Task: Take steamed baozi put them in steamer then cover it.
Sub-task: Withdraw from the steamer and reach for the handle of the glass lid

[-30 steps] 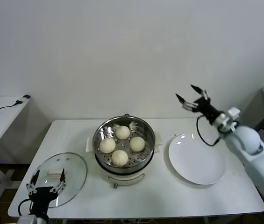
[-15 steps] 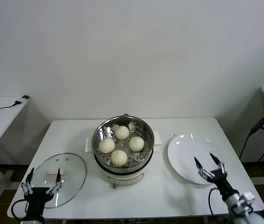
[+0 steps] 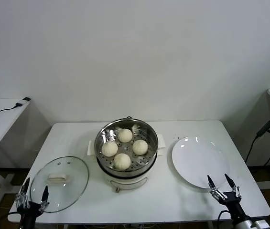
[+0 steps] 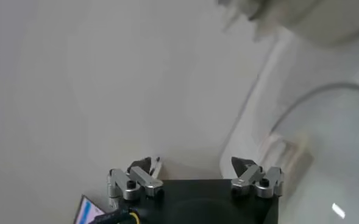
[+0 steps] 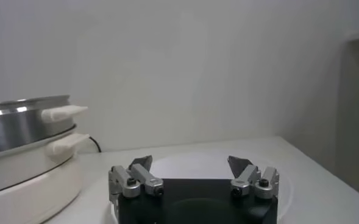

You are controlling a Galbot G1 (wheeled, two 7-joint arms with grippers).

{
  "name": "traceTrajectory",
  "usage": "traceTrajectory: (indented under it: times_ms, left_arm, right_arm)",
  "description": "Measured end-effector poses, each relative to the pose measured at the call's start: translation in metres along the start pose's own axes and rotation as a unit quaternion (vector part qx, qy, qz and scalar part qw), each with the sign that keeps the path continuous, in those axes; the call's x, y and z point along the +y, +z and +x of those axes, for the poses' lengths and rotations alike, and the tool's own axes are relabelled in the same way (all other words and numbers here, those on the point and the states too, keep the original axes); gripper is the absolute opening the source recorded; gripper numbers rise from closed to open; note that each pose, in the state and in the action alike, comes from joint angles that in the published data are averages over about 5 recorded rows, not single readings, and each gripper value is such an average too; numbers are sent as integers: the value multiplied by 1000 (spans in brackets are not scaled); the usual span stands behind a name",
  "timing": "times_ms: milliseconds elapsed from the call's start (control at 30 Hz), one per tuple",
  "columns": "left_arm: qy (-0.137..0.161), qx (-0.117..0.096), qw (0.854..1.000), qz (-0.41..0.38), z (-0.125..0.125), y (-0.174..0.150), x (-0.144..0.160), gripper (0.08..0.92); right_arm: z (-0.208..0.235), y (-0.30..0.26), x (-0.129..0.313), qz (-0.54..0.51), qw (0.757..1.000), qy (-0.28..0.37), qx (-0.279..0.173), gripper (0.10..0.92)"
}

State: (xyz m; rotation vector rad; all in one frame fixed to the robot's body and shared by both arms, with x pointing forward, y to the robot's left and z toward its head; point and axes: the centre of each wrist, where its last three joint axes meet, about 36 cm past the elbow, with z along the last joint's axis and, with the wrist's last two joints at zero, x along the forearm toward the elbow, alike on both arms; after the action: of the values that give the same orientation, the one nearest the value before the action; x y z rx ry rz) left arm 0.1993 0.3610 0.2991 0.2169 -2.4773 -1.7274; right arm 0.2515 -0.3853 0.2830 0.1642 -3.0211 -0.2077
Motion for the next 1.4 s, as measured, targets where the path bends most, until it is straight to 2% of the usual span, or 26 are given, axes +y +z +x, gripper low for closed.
traceTrajectory:
  times_ms: [200,400,767,967,1067,1400]
  left_arm:
    - [8,-20,997,-76,-9,17,-20,823]
    - [12,-30,992,-120,-23,26,-36,823]
    - [12,-35,985,-168,-65,32,-56,823]
    - [9,-29,983,-183,-84,31,-63,822]
    - [9,-23,982,-189,-89,31,-66,790]
    - [10,-6,979,-202,-93,32,-73,506]
  right_arm:
    - [4,-1,3,-7,1000,17,-1,823]
    - [9,-2,6,-13,999,29,1,823]
    - [19,-3,4,-16,999,48,2,823]
    - [23,-3,3,-16,998,55,1,823]
    - [25,-2,4,-17,998,58,1,823]
    - [29,5,10,-20,998,62,4,823]
